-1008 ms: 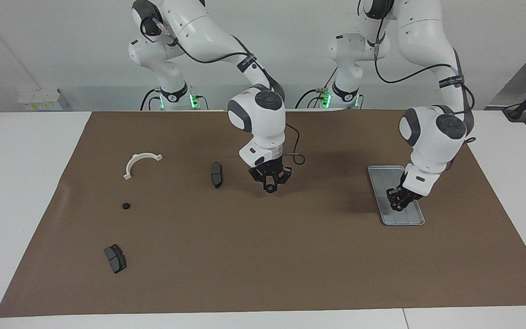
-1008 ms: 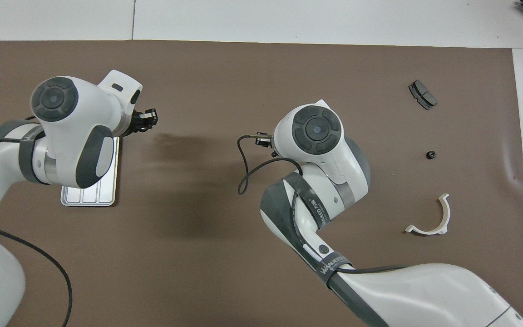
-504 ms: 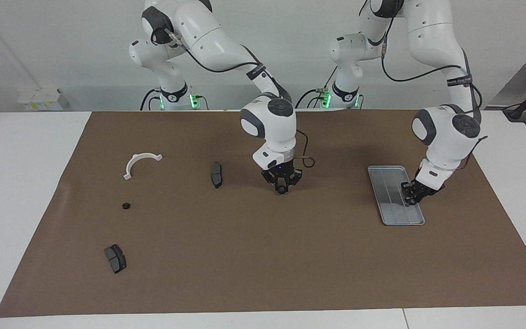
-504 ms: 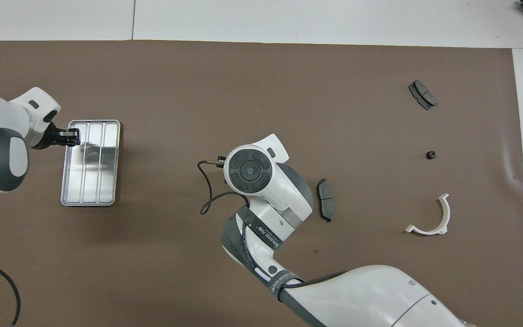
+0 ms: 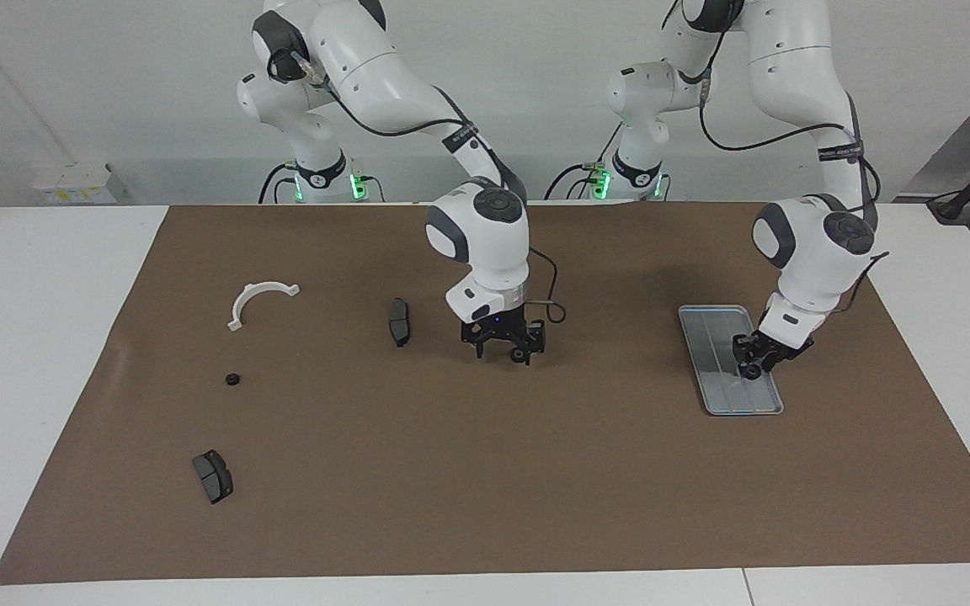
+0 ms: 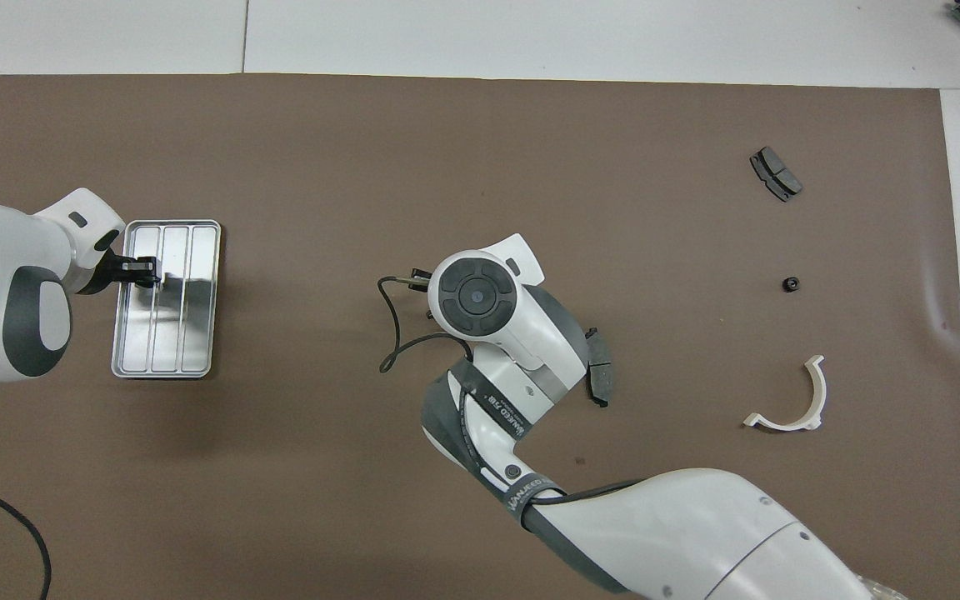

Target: Pick bearing gear from pile to tray

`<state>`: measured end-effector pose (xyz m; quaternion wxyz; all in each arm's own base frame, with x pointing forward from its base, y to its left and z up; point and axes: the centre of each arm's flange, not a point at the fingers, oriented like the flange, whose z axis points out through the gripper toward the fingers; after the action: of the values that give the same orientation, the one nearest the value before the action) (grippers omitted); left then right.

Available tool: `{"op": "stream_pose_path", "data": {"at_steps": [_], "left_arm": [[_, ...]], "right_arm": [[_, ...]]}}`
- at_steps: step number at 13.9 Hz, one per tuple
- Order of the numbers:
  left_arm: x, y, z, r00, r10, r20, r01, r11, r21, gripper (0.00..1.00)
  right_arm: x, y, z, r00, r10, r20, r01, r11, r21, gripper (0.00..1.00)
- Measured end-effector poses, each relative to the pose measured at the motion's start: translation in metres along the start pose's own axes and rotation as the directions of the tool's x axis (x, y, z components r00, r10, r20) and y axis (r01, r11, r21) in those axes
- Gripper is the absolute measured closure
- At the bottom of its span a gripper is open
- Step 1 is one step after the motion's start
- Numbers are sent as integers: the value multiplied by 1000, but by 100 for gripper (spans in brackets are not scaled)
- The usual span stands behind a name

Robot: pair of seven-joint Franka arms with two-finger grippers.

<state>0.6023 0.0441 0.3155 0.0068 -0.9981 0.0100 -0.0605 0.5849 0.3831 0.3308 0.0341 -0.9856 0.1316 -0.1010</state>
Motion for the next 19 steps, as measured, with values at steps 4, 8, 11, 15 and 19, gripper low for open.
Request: {"op": "stream_pose_path", "data": {"at_steps": [4, 8, 11, 15, 19], "left_arm": [[17, 12, -22, 999, 6, -53, -6, 1000, -5, 30], [27, 105, -37, 990, -122, -75, 117, 991, -65, 30], [11, 205, -41, 980, -193, -55, 187, 977, -101, 30], [-20, 302, -46, 984, -168, -60, 158, 977, -142, 30], [-43, 359, -45, 976, -172, -136, 139, 965, -223, 32]], "right_arm": [[56, 76, -35, 997, -73, -20, 72, 997, -33, 0], [76, 151, -43, 988, -155, 6, 155, 985, -73, 0], [90, 202, -43, 977, -208, 41, 211, 975, -67, 0], [109, 270, -38, 964, -256, 74, 262, 962, -77, 0], [129, 335, -33, 961, -262, 91, 269, 959, -87, 0]]}}
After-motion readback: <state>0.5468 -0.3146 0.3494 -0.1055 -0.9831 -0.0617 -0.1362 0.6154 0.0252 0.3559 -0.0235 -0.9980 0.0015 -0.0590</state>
